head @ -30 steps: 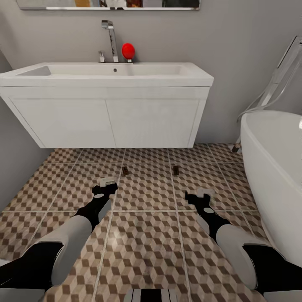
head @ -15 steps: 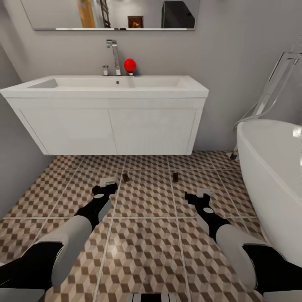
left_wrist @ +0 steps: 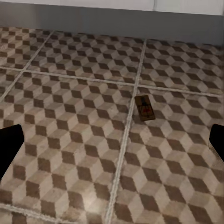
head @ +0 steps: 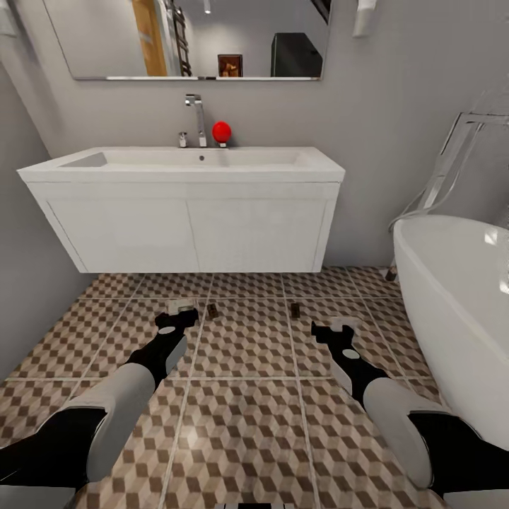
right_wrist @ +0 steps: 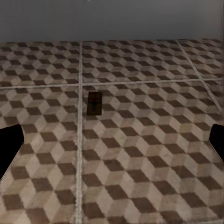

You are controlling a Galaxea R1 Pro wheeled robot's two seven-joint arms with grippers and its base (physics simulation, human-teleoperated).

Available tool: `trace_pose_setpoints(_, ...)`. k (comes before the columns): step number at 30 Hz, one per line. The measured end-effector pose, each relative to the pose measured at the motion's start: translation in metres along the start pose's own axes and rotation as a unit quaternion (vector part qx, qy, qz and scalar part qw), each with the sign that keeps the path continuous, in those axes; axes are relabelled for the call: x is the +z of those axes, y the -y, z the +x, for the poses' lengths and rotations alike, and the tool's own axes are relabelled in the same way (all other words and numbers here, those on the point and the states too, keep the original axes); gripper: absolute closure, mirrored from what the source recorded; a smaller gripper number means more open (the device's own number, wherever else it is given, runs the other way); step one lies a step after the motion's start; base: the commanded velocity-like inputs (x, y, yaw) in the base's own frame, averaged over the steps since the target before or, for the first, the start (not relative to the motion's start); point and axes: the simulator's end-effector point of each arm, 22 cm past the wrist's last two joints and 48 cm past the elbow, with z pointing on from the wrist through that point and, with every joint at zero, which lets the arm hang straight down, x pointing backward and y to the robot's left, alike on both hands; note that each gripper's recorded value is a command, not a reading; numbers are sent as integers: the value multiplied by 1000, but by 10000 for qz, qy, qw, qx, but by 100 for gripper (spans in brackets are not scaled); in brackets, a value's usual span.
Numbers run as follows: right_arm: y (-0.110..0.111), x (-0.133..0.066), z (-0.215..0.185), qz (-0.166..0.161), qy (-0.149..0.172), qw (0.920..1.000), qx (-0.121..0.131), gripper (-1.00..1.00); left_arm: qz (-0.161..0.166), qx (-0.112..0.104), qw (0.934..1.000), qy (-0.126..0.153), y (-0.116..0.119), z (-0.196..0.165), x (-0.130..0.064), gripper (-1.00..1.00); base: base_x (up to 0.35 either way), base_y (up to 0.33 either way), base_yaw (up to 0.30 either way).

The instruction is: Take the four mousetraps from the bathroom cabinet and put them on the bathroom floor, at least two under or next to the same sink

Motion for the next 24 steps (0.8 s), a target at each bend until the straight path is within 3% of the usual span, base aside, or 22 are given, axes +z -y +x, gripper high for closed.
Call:
trace_pose_setpoints(13, 3, -12, -41, 28, 287, 9996, 48, -100, 19, -65, 9996, 277, -1, -38, -17, -100, 0, 0, 0)
trace_pose_setpoints(24, 17, -24, -71, 276, 494, 9984, 80, -100, 33, -116, 9987, 502, -3, -69, -33, -100, 0, 0, 0)
